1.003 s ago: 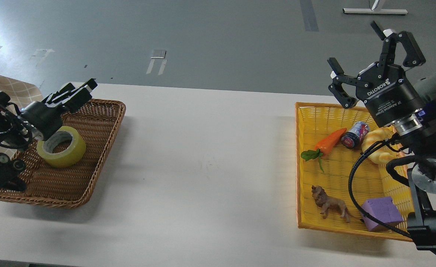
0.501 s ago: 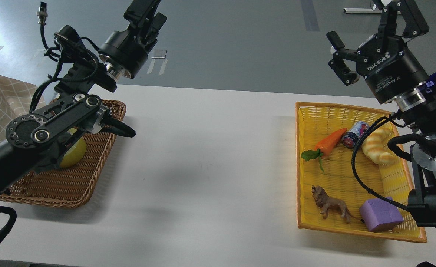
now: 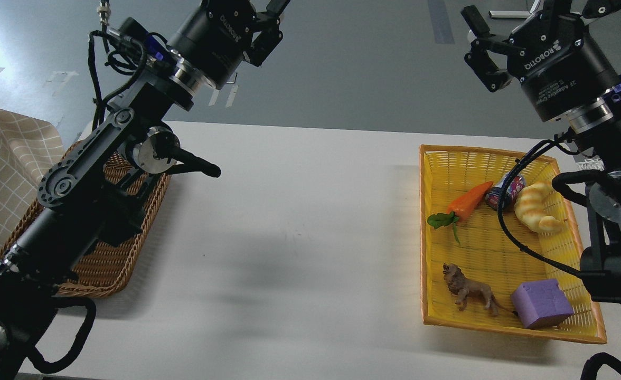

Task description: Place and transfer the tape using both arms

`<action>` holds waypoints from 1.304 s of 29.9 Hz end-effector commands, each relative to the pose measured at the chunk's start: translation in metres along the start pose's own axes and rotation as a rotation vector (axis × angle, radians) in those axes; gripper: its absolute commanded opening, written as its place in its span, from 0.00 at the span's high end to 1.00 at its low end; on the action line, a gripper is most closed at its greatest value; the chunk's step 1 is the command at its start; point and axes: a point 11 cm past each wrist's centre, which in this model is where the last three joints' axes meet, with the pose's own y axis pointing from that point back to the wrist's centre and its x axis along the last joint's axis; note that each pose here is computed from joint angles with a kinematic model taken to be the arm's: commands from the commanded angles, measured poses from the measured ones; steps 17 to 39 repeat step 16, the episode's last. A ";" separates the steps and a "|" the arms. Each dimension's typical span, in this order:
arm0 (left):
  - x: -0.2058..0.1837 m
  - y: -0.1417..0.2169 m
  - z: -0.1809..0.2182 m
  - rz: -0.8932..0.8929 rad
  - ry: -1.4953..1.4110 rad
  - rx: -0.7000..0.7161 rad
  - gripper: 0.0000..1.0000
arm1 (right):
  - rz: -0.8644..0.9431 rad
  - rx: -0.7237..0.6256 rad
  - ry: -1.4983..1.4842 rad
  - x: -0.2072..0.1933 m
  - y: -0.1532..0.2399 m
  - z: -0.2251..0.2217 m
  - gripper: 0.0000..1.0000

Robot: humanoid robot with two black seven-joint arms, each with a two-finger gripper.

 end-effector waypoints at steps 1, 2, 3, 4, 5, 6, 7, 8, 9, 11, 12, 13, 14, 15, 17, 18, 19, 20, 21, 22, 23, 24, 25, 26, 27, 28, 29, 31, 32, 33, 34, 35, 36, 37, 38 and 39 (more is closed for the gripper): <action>-0.005 0.012 0.001 0.020 0.080 -0.044 0.02 | -0.009 0.003 0.005 -0.002 -0.005 -0.002 0.00; -0.006 0.013 0.000 0.016 0.084 -0.046 0.02 | -0.010 0.002 0.003 -0.002 -0.005 -0.001 0.00; -0.008 0.012 0.000 0.015 0.087 -0.048 0.02 | -0.013 0.001 0.000 -0.004 -0.006 0.000 0.00; -0.010 0.011 -0.001 0.013 0.085 -0.049 0.02 | -0.022 0.002 -0.014 -0.009 -0.008 0.003 0.00; -0.010 0.011 0.000 0.011 0.084 -0.049 0.02 | -0.031 0.007 -0.027 -0.013 -0.010 0.005 0.00; -0.010 0.011 0.000 0.011 0.083 -0.052 0.02 | -0.033 0.011 -0.035 -0.015 -0.012 0.006 0.00; -0.010 0.011 0.003 0.007 0.078 -0.055 0.02 | -0.037 0.018 -0.046 -0.018 -0.014 0.007 0.00; -0.010 0.011 0.003 0.007 0.078 -0.055 0.02 | -0.037 0.018 -0.046 -0.018 -0.014 0.007 0.00; -0.012 0.010 0.007 -0.001 0.076 -0.065 0.02 | -0.039 0.023 -0.051 -0.019 -0.017 0.007 0.00; -0.013 0.010 0.014 -0.007 0.068 -0.083 0.02 | -0.045 0.031 -0.050 -0.021 -0.020 0.004 0.00; -0.012 0.011 0.018 -0.006 0.069 -0.092 0.02 | -0.052 0.034 -0.047 -0.022 -0.023 0.002 0.00; -0.010 0.011 0.020 -0.001 0.069 -0.098 0.02 | -0.056 0.038 -0.046 -0.023 -0.025 0.001 0.00; -0.010 0.012 0.020 0.000 0.069 -0.100 0.02 | -0.057 0.038 -0.047 -0.023 -0.025 0.001 0.00; -0.010 0.012 0.020 0.001 0.069 -0.100 0.02 | -0.056 0.038 -0.050 -0.024 -0.026 0.002 0.00; -0.009 0.012 0.020 0.001 0.067 -0.098 0.02 | -0.051 0.035 -0.063 -0.023 -0.027 0.006 0.00; -0.009 0.012 0.020 0.001 0.067 -0.098 0.02 | -0.051 0.035 -0.063 -0.023 -0.027 0.006 0.00; -0.009 0.012 0.020 0.001 0.067 -0.098 0.02 | -0.051 0.035 -0.063 -0.023 -0.027 0.006 0.00; -0.009 0.012 0.020 0.001 0.067 -0.098 0.02 | -0.051 0.035 -0.063 -0.023 -0.027 0.006 0.00; -0.009 0.012 0.020 0.001 0.067 -0.098 0.02 | -0.051 0.035 -0.063 -0.023 -0.027 0.006 0.00; -0.009 0.012 0.020 0.001 0.067 -0.098 0.02 | -0.051 0.035 -0.063 -0.023 -0.027 0.006 0.00; -0.009 0.012 0.020 0.001 0.067 -0.098 0.02 | -0.051 0.035 -0.063 -0.023 -0.027 0.006 0.00; -0.009 0.012 0.020 0.001 0.067 -0.098 0.02 | -0.051 0.035 -0.063 -0.023 -0.027 0.006 0.00; -0.009 0.012 0.020 0.001 0.067 -0.098 0.02 | -0.051 0.035 -0.063 -0.023 -0.027 0.006 0.00; -0.009 0.012 0.020 0.001 0.067 -0.098 0.02 | -0.051 0.035 -0.063 -0.023 -0.027 0.006 0.00; -0.009 0.012 0.020 0.001 0.067 -0.098 0.02 | -0.051 0.035 -0.063 -0.023 -0.027 0.006 0.00; -0.009 0.012 0.020 0.001 0.067 -0.098 0.02 | -0.051 0.035 -0.063 -0.023 -0.027 0.006 0.00; -0.009 0.012 0.020 0.001 0.067 -0.098 0.02 | -0.051 0.035 -0.063 -0.023 -0.027 0.006 0.00; -0.009 0.012 0.020 0.001 0.067 -0.098 0.02 | -0.051 0.035 -0.063 -0.023 -0.027 0.006 0.00; -0.009 0.012 0.020 0.001 0.067 -0.098 0.02 | -0.051 0.035 -0.063 -0.023 -0.027 0.006 0.00; -0.009 0.012 0.020 0.001 0.067 -0.098 0.02 | -0.051 0.035 -0.063 -0.023 -0.027 0.006 0.00; -0.009 0.012 0.020 0.001 0.067 -0.098 0.02 | -0.051 0.035 -0.063 -0.023 -0.027 0.006 0.00; -0.009 0.012 0.020 0.001 0.067 -0.098 0.02 | -0.051 0.035 -0.063 -0.023 -0.027 0.006 0.00; -0.009 0.012 0.020 0.001 0.067 -0.098 0.02 | -0.051 0.035 -0.063 -0.023 -0.027 0.006 0.00; -0.009 0.012 0.020 0.001 0.067 -0.098 0.02 | -0.051 0.035 -0.063 -0.023 -0.027 0.006 0.00; -0.009 0.012 0.020 0.001 0.067 -0.098 0.02 | -0.051 0.035 -0.063 -0.023 -0.027 0.006 0.00; -0.009 0.012 0.020 0.001 0.067 -0.098 0.02 | -0.051 0.035 -0.063 -0.023 -0.027 0.006 0.00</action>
